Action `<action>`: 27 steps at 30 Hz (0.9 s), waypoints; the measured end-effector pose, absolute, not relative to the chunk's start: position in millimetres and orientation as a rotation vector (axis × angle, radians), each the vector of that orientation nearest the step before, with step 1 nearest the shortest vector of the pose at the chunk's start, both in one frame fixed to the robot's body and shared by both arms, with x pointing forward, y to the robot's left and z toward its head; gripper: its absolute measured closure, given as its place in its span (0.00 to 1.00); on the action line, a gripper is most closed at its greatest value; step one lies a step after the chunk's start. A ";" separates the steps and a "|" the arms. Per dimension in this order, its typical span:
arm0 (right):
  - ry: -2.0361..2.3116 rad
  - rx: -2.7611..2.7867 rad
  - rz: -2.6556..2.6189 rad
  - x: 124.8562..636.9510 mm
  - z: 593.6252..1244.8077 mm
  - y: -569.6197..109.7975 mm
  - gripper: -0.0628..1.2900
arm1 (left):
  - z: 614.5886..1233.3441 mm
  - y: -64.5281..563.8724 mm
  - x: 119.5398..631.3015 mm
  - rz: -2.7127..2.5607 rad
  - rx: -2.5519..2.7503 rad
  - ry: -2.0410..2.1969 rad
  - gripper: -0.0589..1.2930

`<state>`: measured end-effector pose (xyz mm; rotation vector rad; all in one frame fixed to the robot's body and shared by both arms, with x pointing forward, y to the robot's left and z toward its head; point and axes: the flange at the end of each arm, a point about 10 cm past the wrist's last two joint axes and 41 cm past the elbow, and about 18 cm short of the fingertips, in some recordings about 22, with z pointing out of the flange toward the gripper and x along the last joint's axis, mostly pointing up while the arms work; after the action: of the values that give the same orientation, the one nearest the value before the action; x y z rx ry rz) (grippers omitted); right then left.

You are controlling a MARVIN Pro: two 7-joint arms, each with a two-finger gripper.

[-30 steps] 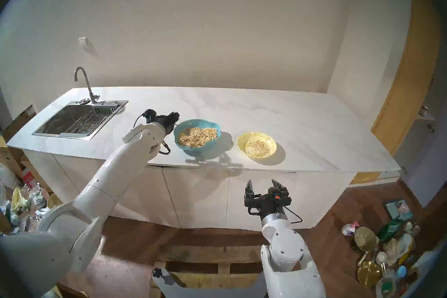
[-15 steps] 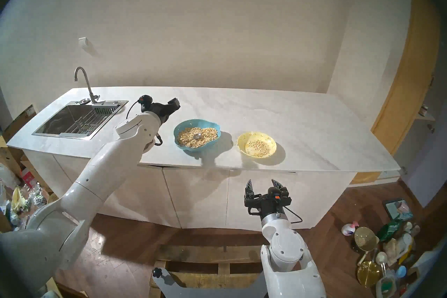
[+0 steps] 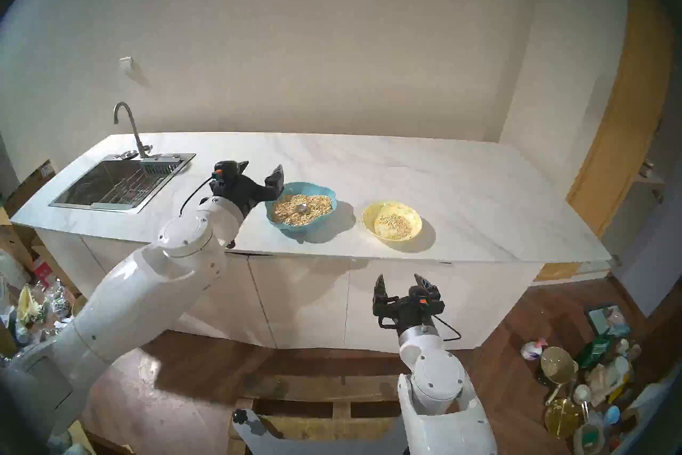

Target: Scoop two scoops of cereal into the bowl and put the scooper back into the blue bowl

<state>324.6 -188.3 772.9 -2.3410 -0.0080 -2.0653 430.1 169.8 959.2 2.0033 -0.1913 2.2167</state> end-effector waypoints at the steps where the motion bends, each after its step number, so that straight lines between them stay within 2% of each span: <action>1: -0.008 -2.341 -2.065 324.6 772.9 -188.3 0.04 | 958.8 170.6 421.9 2.224 2.014 -0.171 0.04; 10: -0.008 -2.340 -2.066 324.4 773.3 -188.3 0.04 | 958.0 174.4 349.0 2.233 2.097 0.010 0.04; 18: -0.008 -2.340 -2.067 324.3 773.5 -188.3 0.04 | 913.3 189.6 323.9 2.163 2.089 0.174 0.04; 27: -0.008 -2.340 -2.067 324.3 773.5 -188.3 0.04 | 908.8 186.3 324.9 2.144 2.074 0.142 0.04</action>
<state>324.3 -188.3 773.5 -2.3397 -0.0076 -2.0668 324.9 186.3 908.8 2.0739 0.1416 2.1439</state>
